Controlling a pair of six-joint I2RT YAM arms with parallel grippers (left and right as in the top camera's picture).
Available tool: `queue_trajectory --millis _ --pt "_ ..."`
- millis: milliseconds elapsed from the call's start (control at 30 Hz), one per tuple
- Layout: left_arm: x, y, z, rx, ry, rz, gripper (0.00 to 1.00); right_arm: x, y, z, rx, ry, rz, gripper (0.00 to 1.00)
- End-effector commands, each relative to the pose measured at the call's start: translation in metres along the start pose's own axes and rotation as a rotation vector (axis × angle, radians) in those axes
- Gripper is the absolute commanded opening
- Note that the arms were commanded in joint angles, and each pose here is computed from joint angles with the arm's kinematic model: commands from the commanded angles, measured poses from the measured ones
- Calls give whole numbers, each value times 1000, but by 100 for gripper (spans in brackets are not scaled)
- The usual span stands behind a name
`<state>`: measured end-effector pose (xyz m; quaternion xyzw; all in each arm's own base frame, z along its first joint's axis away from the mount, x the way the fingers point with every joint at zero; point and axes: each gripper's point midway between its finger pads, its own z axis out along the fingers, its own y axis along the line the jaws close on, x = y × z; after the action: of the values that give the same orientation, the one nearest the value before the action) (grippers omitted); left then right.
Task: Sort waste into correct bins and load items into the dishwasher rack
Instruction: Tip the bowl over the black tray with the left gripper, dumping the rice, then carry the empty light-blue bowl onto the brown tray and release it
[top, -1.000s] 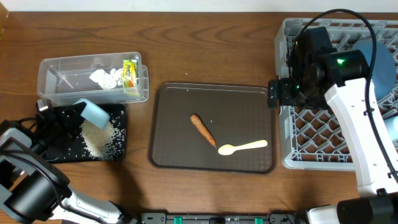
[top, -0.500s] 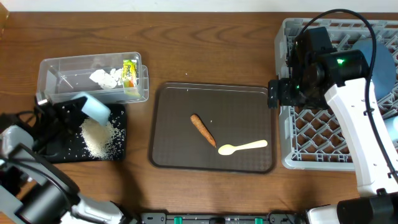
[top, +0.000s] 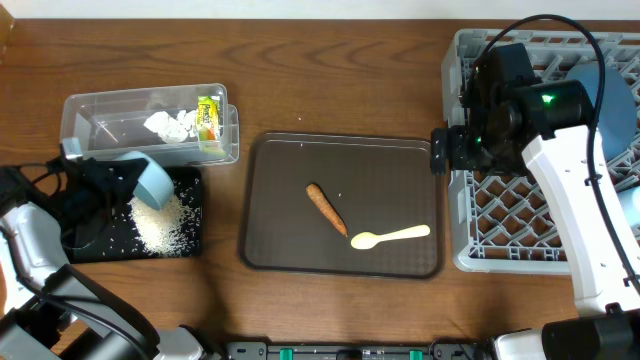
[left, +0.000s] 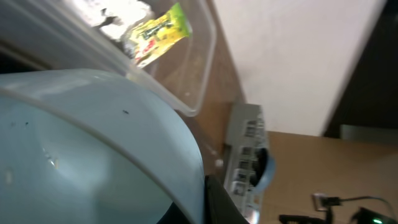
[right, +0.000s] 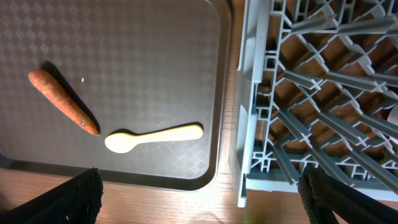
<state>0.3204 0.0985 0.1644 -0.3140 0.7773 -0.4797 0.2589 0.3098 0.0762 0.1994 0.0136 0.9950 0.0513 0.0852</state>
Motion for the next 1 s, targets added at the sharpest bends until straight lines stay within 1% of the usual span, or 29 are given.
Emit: queue_trajectory --millis 0,33,67,100,133,167,200,267,300,367,433,533,667,733,867,967 --pt "-4 16 1 -137 -12 -14 6 -1 -2 0 8 -1 -10 99" --pt "-2 11 2 -109 -5 -9 6 -1 -2 0 8 0 -10 99" --pt "1 -12 4 27 15 65 6 -1 -2 0 8 0 -10 99" --pt "5 -41 0 199 24 163 6 -1 -2 0 8 0 -10 99" --pt "8 -61 -5 321 22 223 6 -1 -2 0 8 0 -10 99" --pt "9 -71 -9 377 21 240 6 -1 -3 0 8 0 -9 99" --pt "7 -71 -9 376 14 267 6 -1 -3 0 8 0 -9 99" --pt "5 -64 -6 331 11 275 6 -1 -3 0 8 0 -9 99" --pt "4 -61 -5 312 11 268 6 -1 -3 0 8 0 -9 99" --pt "3 -50 -2 244 17 199 6 -1 -3 0 8 -1 -10 99" --pt "5 -50 1 237 29 178 6 -2 -2 0 7 -3 -10 99" --pt "14 -57 10 247 68 190 6 -2 -2 0 7 -3 -10 99" --pt "41 -74 37 237 172 260 6 -2 -2 0 6 -5 -9 99" --pt "58 -74 55 170 232 311 6 -3 -2 0 6 -8 -9 99" --pt "99 -63 98 -24 362 414 6 -4 -2 0 5 -11 -9 99" --pt "133 -66 124 -78 454 519 6 -4 -2 0 4 -13 -9 99"
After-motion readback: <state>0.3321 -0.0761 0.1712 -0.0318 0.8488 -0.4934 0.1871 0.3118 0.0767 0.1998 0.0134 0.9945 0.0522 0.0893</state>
